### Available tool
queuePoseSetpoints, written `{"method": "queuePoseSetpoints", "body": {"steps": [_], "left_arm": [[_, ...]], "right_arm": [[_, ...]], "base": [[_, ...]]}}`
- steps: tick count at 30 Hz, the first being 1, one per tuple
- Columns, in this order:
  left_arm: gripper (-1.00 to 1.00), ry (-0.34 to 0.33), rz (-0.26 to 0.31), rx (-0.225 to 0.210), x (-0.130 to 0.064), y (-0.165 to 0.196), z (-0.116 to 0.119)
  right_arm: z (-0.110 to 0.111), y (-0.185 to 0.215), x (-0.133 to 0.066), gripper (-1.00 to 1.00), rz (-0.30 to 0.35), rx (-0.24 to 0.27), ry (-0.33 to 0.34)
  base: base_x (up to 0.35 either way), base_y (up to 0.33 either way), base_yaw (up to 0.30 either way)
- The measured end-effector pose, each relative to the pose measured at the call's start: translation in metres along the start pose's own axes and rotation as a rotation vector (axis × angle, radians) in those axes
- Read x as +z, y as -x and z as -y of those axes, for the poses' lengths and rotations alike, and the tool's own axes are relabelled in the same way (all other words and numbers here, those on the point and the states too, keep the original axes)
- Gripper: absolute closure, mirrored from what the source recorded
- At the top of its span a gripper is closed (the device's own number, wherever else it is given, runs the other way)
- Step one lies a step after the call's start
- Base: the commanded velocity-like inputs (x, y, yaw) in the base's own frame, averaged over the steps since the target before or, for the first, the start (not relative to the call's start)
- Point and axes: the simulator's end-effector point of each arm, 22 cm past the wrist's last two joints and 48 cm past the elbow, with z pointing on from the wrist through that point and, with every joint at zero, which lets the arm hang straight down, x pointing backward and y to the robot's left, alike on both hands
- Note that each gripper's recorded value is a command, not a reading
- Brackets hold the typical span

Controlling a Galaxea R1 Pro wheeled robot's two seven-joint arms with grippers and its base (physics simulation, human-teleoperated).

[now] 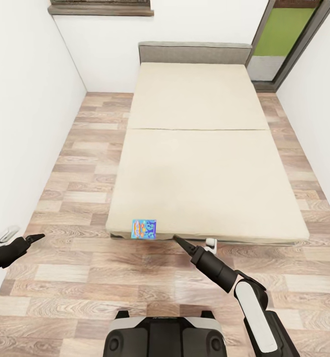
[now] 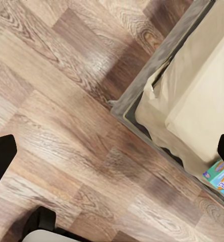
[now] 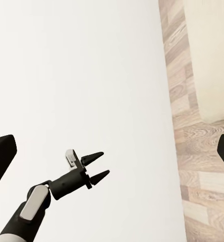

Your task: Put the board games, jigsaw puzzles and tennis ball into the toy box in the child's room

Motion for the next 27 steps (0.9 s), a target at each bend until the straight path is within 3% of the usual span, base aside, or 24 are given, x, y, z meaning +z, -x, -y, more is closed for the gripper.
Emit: {"method": "queuePoseSetpoints", "body": {"steps": [27], "left_arm": [[-1.0,-0.019,0.019,0.002,-0.009,0.008,0.009]], "right_arm": [[-0.016,0.005,0.002,-1.0,0.015,-0.024,0.022]], "base": [[0.0,0.0,-0.02]]}}
